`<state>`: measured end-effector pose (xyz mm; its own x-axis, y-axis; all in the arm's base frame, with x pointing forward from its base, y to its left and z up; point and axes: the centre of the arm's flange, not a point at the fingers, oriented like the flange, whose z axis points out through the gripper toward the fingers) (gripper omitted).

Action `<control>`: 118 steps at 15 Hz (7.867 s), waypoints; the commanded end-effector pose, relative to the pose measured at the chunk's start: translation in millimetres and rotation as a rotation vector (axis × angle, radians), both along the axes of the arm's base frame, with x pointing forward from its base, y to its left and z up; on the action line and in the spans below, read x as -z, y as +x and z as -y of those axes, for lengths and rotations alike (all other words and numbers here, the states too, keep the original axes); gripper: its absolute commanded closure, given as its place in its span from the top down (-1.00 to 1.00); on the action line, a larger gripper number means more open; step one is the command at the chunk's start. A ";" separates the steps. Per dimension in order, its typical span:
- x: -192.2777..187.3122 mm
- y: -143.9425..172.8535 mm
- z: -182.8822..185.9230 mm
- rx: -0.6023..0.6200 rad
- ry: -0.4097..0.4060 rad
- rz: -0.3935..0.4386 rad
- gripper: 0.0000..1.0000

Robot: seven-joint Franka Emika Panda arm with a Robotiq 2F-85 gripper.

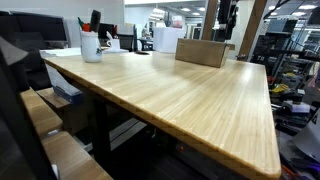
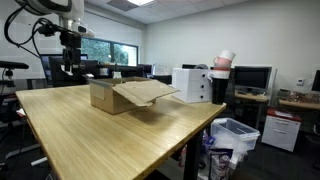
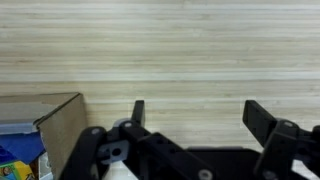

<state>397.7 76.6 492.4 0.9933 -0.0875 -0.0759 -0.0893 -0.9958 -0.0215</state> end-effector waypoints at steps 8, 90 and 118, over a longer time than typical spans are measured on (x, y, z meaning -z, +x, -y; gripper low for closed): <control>0.0 0.0 0.0 0.000 0.000 0.000 1.00; 9.8 31.2 124.6 0.273 -0.218 0.126 -0.92; 20.3 50.1 107.5 0.276 -0.081 -0.017 -0.94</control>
